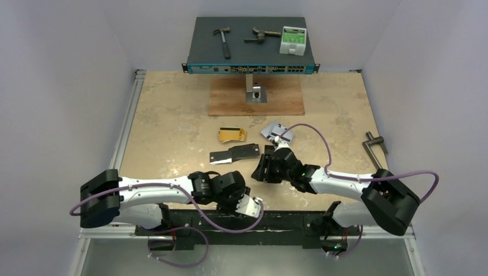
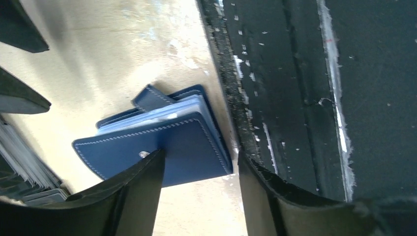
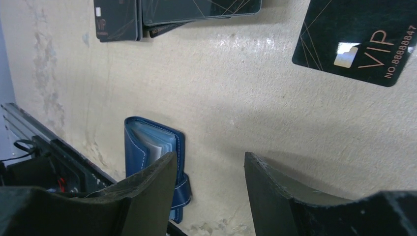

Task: Put the credit cards into the card holder
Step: Move the card holder to the center of the board.

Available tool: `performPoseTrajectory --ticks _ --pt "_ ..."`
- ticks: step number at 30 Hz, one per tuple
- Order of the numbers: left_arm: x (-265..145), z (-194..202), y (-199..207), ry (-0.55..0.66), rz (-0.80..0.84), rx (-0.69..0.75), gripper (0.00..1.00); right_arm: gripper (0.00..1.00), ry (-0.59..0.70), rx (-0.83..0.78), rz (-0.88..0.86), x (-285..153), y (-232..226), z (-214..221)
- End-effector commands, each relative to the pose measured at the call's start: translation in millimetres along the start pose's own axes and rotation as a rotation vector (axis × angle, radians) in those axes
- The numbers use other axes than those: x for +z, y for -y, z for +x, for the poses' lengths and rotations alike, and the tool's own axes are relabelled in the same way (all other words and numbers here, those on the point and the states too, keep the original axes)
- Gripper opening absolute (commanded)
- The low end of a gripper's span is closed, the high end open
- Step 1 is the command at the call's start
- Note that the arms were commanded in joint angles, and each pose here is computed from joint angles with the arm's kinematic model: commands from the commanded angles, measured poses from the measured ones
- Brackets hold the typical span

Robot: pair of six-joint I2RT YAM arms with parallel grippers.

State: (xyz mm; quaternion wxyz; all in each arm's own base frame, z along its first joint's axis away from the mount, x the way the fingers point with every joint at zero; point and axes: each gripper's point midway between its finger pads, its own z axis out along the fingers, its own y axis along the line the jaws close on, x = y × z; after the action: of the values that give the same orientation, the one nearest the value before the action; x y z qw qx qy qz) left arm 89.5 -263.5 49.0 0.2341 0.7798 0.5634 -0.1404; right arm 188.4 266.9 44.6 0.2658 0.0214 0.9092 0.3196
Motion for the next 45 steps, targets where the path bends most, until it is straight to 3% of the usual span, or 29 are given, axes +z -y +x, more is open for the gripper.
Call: performPoseTrajectory --ticks 1,2,3,4,5,13,17,21,24,34,36,38,40,43,45 --pt "4.2 -2.4 10.4 0.016 0.017 0.030 0.63 0.54 -0.046 -0.077 -0.010 2.8 -4.5 3.8" --pt "4.5 -2.0 11.1 0.014 0.015 0.031 0.66 0.55 -0.054 -0.072 -0.006 1.3 -1.2 8.0" --pt "4.6 -2.8 11.5 0.015 0.015 0.031 0.84 0.55 -0.056 -0.061 -0.001 -0.9 2.7 11.5" --pt "4.3 -3.2 11.8 0.013 0.015 0.033 0.94 0.56 -0.053 -0.048 -0.005 -3.0 5.4 13.9" --pt "4.0 -4.8 9.2 0.016 0.000 0.029 0.97 0.56 -0.051 -0.034 -0.019 -5.1 5.4 16.0" --pt "3.7 -13.2 -33.2 0.020 -0.215 0.027 0.98 0.52 0.027 -0.023 -0.057 -4.7 -11.5 -10.2" --pt "6.3 -7.2 -32.4 0.013 -0.212 0.059 0.81 0.50 0.018 -0.044 -0.076 8.0 -22.1 -18.4" --pt "4.7 5.3 -31.4 -0.014 -0.212 0.091 0.43 0.48 0.001 -0.061 -0.059 11.4 -16.6 -15.1" --pt "-2.9 17.4 -37.1 -0.050 -0.203 0.095 0.22 0.47 -0.010 -0.080 -0.033 7.7 -6.5 -9.5" --pt "-19.8 48.9 -55.7 -0.088 -0.257 -0.002 0.14 0.42 -0.031 -0.082 -0.007 1.9 11.0 6.0" --pt "-21.2 53.1 -58.1 -0.094 -0.269 -0.029 0.26 0.50 -0.010 -0.094 -0.044 -4.0 7.1 5.0" --pt "-22.8 55.8 -61.0 -0.095 -0.284 -0.058 0.48 0.55 0.017 -0.136 -0.086 -9.0 0.6 2.2" --pt "-24.5 57.2 -64.5 -0.088 -0.297 -0.101 0.63 0.60 0.053 -0.195 -0.139 -12.3 -11.5 -3.0" --pt "-27.8 55.0 -68.4 -0.070 -0.311 -0.151 0.97 0.63 0.080 -0.295 -0.213 -12.0 -30.2 -7.6" --pt "-28.1 51.5 -67.8 -0.054 -0.301 -0.183 1.00 0.64 0.076 -0.366 -0.252 -8.1 -38.5 -6.2"
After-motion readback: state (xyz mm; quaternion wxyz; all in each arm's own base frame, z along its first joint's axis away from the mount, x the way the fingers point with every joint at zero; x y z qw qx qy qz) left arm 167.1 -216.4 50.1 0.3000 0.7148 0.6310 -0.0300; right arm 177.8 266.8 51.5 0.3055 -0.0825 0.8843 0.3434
